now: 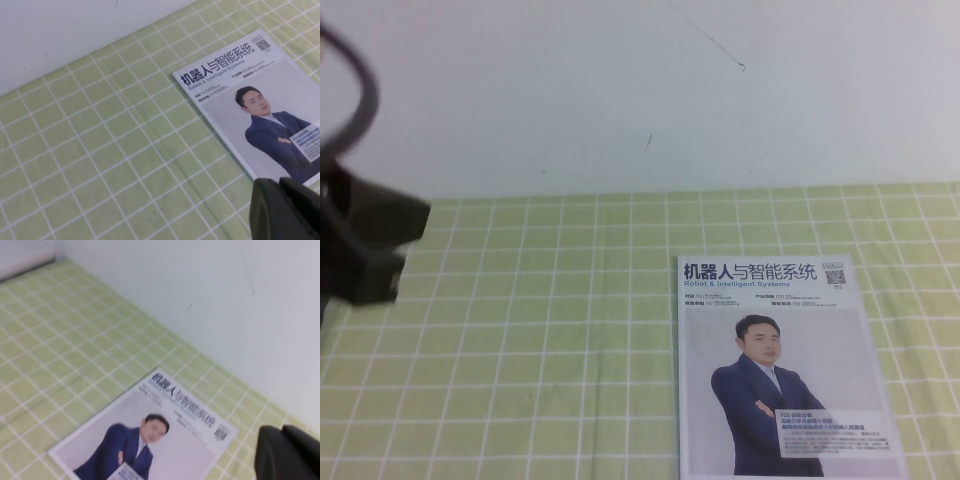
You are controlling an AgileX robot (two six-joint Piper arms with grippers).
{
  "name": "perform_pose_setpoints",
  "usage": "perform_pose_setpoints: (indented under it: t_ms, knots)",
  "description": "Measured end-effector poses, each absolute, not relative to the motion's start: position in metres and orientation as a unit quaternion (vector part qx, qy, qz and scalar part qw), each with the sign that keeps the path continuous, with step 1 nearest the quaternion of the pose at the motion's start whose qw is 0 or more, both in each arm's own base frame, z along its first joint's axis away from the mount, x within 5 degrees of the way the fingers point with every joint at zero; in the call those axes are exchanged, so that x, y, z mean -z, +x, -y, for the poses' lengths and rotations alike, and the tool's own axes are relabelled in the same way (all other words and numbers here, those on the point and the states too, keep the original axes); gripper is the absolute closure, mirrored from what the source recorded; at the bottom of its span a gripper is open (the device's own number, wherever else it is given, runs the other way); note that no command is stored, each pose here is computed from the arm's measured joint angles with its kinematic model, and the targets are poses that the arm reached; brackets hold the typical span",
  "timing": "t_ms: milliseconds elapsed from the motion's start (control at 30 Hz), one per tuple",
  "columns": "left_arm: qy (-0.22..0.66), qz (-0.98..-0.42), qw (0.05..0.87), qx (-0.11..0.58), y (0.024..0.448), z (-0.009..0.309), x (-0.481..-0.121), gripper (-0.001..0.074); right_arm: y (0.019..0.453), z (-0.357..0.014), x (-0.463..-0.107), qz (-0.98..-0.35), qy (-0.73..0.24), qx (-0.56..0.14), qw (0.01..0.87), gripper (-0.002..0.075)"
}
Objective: Close book
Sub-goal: 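Close the open booklet and leave it lying on the table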
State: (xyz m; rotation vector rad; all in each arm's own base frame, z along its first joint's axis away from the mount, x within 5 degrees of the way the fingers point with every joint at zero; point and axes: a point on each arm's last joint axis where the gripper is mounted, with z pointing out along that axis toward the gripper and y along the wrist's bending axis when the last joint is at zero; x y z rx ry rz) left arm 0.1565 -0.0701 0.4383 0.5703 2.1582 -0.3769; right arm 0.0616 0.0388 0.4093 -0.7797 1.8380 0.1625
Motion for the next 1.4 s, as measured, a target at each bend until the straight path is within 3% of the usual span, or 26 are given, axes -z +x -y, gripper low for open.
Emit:
perform_pose_setpoints:
  t_ms: [267, 600, 1000, 1233, 1400]
  knots:
    - [0.180, -0.841, 0.488, 0.150, 0.106, 0.050, -0.350, 0.0735, 0.026, -0.026, -0.364, -0.726, -0.295, -0.063, 0.618, 0.0729]
    - [0.125, -0.804, 0.567, 0.128, 0.108, 0.040, -0.280, 0.0736, 0.054, -0.029, -0.273, -0.749, -0.260, -0.054, 0.607, 0.0729]
    - [0.144, -0.848, 0.495, 0.125, 0.098, 0.041, -0.216, 0.0737, 0.057, -0.028, -0.166, -0.825, -0.262, -0.055, 0.498, 0.0729]
    - [0.176, -0.873, 0.436, 0.127, 0.083, 0.041, -0.185, 0.0737, 0.060, -0.026, -0.163, -0.814, -0.248, -0.048, 0.523, 0.0729]
    - [0.162, -0.854, 0.483, 0.106, 0.074, 0.031, -0.180, 0.0737, 0.060, -0.026, -0.163, -0.814, -0.248, -0.049, 0.523, 0.0729]
